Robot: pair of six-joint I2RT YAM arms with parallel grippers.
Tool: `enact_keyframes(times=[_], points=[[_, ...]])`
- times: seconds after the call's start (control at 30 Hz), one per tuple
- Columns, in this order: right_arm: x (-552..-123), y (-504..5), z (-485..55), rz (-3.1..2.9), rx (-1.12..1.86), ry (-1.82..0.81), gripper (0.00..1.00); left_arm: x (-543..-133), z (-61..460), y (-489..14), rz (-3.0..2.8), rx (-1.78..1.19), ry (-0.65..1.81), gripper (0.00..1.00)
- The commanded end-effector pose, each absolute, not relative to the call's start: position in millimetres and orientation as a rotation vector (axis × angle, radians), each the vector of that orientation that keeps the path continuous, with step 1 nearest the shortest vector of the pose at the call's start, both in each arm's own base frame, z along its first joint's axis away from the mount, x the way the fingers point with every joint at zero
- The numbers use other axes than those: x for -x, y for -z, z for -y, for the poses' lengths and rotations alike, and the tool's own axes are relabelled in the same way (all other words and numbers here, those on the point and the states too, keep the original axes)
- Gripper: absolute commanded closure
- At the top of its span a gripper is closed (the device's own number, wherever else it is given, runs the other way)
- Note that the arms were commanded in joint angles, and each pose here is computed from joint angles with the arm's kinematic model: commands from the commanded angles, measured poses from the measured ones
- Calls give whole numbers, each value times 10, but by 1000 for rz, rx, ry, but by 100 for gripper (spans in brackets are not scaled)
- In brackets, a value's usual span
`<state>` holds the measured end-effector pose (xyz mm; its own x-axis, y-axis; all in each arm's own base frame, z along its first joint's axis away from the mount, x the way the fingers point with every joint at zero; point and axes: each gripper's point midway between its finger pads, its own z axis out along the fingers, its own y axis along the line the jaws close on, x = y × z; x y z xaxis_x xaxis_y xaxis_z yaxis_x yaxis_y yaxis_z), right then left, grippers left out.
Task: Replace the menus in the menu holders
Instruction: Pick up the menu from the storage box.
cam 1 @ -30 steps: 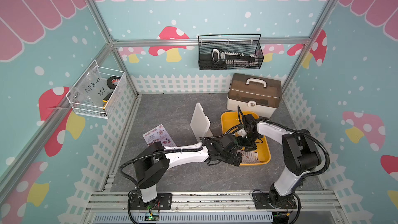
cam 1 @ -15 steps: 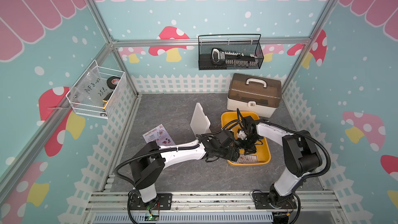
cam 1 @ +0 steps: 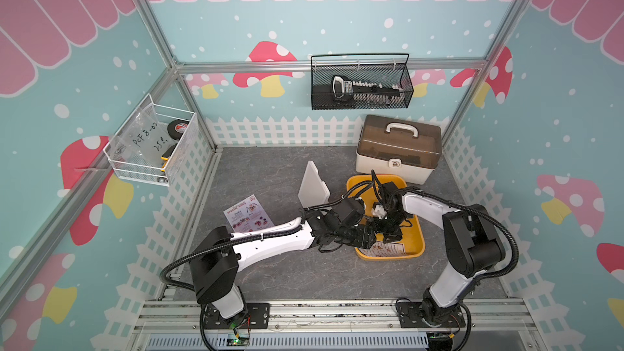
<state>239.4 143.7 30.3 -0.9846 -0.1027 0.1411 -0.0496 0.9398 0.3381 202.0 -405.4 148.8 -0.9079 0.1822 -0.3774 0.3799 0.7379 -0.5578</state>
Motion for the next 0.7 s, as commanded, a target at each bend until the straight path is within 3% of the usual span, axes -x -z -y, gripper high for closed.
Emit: enact_keyframes(times=[0.0, 0.27, 0.67], points=[[-2288, -164, -1385, 2910, -123, 450, 19, -1964, 3975, -1409, -2706, -405, 871, 26], [-2286, -155, -1375, 2912, -133, 444, 19, -1880, 3912, -1324, -2747, -394, 831, 24], [-2263, -121, -1363, 2912, -133, 440, 19, -1811, 3993, -1162, -2792, -361, 861, 45]])
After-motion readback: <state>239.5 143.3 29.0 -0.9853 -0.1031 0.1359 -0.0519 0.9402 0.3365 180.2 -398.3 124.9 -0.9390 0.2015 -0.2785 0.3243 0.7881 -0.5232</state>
